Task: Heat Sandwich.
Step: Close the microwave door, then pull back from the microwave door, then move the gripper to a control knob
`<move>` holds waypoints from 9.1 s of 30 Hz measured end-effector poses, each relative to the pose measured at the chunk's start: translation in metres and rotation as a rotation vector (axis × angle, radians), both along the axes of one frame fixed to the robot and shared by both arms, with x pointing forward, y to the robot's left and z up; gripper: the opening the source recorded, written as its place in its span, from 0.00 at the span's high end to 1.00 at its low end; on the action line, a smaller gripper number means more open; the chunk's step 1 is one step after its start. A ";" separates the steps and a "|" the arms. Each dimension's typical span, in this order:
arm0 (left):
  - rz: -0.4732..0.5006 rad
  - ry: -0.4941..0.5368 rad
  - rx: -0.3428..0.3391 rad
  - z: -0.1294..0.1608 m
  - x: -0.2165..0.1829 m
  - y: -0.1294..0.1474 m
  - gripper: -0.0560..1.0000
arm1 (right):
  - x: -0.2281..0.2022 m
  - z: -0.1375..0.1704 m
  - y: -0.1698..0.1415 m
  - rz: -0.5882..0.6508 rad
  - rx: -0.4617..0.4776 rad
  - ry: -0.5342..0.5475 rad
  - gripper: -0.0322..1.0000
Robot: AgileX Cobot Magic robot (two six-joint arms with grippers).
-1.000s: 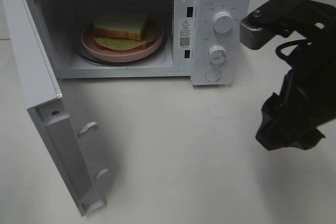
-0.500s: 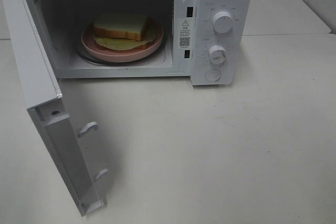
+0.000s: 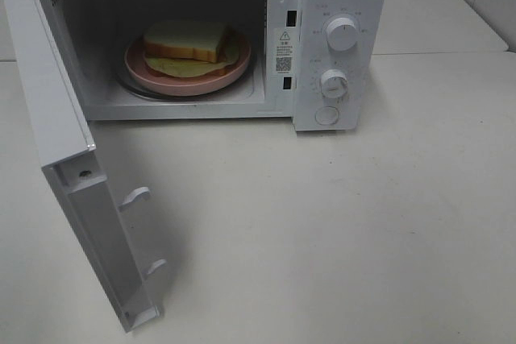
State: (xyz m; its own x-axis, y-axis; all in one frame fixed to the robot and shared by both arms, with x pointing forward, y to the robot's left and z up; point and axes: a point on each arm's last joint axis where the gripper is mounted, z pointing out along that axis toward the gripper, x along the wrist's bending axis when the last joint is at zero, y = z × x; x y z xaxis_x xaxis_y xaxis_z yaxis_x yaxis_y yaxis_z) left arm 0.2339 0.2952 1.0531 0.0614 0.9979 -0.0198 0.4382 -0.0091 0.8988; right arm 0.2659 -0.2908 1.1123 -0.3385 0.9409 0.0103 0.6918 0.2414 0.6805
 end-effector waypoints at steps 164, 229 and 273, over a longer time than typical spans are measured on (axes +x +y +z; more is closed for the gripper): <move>-0.145 -0.204 0.109 -0.079 0.190 -0.019 0.94 | -0.037 -0.065 -0.011 -0.338 0.082 -0.269 0.23; -0.435 -0.321 -0.009 -0.097 0.310 -0.232 0.94 | -0.037 -0.065 -0.011 -0.338 0.082 -0.269 0.23; -0.464 -0.269 0.021 -0.101 0.352 -0.276 0.94 | -0.037 -0.065 -0.011 -0.338 0.082 -0.269 0.23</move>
